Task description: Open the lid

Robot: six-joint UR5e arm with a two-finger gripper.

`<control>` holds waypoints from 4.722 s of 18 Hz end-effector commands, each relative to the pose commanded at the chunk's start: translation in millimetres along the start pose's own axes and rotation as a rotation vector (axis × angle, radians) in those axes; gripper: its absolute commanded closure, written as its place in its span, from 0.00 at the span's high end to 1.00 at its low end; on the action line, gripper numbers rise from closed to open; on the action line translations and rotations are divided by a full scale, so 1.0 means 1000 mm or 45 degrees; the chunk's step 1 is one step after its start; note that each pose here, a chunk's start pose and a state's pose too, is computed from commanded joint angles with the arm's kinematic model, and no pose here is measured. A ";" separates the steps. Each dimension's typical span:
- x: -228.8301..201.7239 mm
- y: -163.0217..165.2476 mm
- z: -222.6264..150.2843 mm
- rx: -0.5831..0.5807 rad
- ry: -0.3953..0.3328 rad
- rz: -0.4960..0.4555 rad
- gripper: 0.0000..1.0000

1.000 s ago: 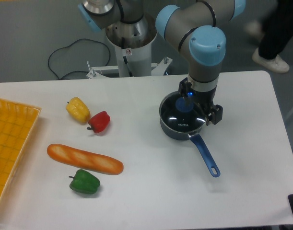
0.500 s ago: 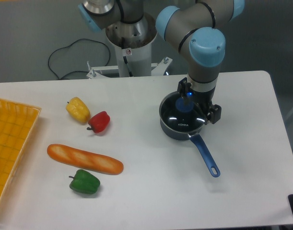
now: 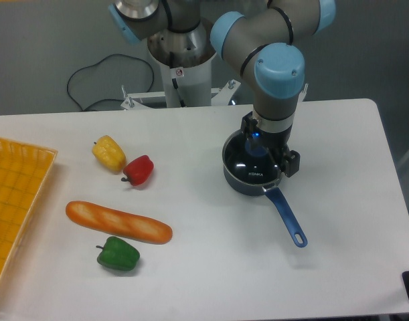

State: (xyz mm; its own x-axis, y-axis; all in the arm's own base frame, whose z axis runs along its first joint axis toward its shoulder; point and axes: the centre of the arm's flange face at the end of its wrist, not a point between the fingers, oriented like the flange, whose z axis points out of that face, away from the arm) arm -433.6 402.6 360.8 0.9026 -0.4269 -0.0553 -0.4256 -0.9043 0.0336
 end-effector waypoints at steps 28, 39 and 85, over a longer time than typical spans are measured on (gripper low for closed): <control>0.017 0.073 0.010 -0.004 0.074 -0.330 1.00; 0.020 0.032 0.012 0.040 0.066 -0.563 1.00; 0.058 0.037 0.065 -0.016 0.068 -0.509 0.98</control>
State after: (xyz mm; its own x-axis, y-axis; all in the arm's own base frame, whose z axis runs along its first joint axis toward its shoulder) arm -400.9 343.6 293.9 0.9991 -0.0401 -0.0144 -0.0396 -0.9987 0.0322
